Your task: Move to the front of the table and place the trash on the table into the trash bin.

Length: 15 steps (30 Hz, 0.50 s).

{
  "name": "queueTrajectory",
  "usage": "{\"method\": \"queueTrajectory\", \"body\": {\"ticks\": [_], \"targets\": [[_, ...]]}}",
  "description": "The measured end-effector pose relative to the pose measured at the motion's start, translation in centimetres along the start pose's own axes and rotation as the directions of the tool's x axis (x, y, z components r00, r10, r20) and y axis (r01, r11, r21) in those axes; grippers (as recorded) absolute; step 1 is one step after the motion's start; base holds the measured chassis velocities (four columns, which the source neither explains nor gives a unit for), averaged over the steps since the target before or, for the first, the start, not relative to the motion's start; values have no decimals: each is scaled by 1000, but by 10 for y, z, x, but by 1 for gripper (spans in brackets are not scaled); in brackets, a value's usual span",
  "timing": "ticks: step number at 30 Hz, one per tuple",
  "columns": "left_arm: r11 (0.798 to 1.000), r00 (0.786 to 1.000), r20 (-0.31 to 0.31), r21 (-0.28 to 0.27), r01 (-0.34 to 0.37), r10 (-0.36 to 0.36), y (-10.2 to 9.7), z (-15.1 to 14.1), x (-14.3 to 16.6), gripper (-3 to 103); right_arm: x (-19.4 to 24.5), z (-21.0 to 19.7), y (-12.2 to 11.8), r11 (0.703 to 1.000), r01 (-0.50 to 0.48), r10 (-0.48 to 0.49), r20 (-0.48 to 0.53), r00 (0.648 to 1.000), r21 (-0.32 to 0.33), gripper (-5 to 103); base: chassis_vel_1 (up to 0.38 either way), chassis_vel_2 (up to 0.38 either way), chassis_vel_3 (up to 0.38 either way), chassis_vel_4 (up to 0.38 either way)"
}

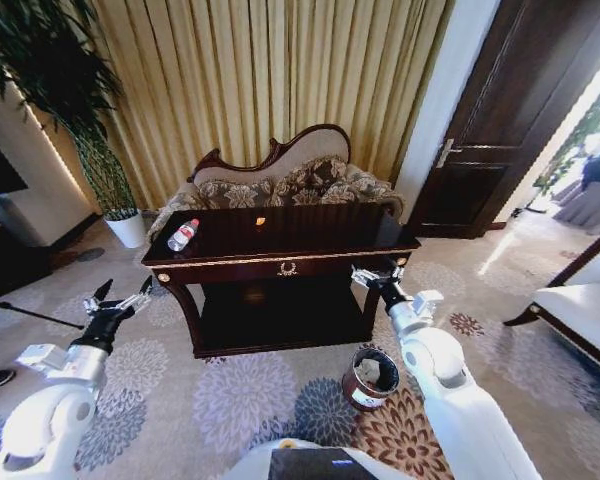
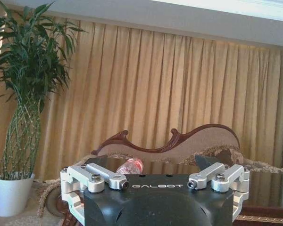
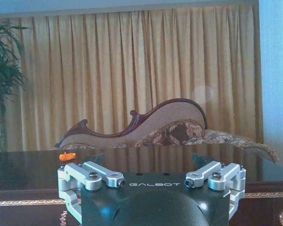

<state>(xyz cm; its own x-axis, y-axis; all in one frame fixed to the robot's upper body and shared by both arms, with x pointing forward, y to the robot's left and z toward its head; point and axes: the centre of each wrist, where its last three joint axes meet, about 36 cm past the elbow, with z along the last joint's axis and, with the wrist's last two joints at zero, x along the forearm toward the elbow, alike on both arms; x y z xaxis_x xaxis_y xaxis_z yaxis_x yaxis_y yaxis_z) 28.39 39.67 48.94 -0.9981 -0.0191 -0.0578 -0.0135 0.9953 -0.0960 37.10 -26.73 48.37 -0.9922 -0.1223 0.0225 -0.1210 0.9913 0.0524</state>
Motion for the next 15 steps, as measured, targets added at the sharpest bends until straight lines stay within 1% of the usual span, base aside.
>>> {"method": "queueTrajectory", "body": {"ticks": [7, 10, 15], "targets": [[1000, 1000, -7, 4, 5, -5, 1, 3, 0, 100, -1, 5, 2, 1000, -5, 5, -8, 1000, 20, 100, -91, 107, 93, -97], [1000, 1000, -9, 5, 6, -6, 2, 4, 0, 100, -1, 5, 2, 1000, -5, 5, -9, 1000, 20, 100, -215, 192, 168, -194], [1000, 1000, -11, 9, 6, -6, 1, 5, 1, 100, -1, 6, 2, 1000, -5, 5, -11, 1000, 20, 100, -234, 248, 249, -236]]}}
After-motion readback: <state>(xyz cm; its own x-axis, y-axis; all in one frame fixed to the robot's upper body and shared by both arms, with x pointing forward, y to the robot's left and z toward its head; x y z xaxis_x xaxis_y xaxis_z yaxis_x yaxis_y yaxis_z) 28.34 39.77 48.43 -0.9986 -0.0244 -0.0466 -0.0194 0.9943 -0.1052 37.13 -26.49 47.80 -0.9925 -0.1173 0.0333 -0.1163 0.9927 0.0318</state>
